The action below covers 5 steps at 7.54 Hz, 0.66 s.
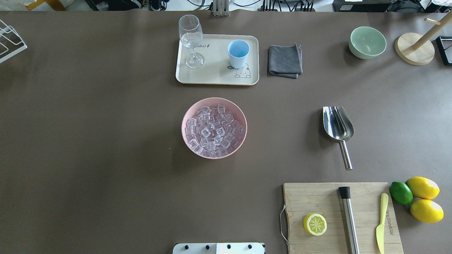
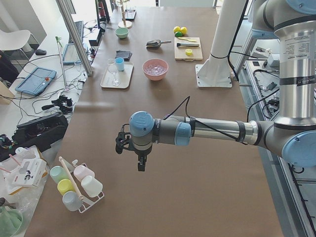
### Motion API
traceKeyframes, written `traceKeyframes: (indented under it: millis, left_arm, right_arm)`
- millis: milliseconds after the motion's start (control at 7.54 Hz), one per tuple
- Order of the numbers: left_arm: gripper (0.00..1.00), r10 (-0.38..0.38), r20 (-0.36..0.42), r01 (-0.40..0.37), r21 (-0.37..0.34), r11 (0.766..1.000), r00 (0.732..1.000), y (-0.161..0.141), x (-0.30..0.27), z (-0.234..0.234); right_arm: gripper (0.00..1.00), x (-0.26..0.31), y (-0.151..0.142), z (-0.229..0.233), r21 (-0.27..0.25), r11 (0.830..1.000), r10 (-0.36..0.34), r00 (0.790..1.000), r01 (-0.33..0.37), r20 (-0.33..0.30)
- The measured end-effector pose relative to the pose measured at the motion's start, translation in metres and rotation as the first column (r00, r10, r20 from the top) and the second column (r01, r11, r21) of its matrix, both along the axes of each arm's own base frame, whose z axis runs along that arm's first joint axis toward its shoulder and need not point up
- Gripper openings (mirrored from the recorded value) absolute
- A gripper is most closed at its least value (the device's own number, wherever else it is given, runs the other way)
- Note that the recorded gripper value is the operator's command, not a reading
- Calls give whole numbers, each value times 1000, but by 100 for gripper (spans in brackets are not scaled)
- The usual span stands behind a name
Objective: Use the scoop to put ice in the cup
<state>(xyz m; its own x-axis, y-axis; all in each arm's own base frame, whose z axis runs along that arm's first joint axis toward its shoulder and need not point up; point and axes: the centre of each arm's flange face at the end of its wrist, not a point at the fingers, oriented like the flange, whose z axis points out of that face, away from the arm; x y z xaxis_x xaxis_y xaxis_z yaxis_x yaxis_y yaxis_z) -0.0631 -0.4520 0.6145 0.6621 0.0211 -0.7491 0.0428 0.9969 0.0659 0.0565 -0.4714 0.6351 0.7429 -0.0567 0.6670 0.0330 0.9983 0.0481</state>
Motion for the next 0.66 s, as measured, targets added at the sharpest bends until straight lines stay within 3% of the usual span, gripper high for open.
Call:
traceKeyframes:
  millis: [398,663]
  left_arm:
    - [98,0,0,0,1,1000,1000,0,0,0]
    - [98,0,0,0,0,1000,1000,0,0,0]
  right_arm:
    - [99,-2,-2,-28,41,999,5,1000,-6,12]
    - [99,-15,0,-52,49,999,8,998,-11,61]
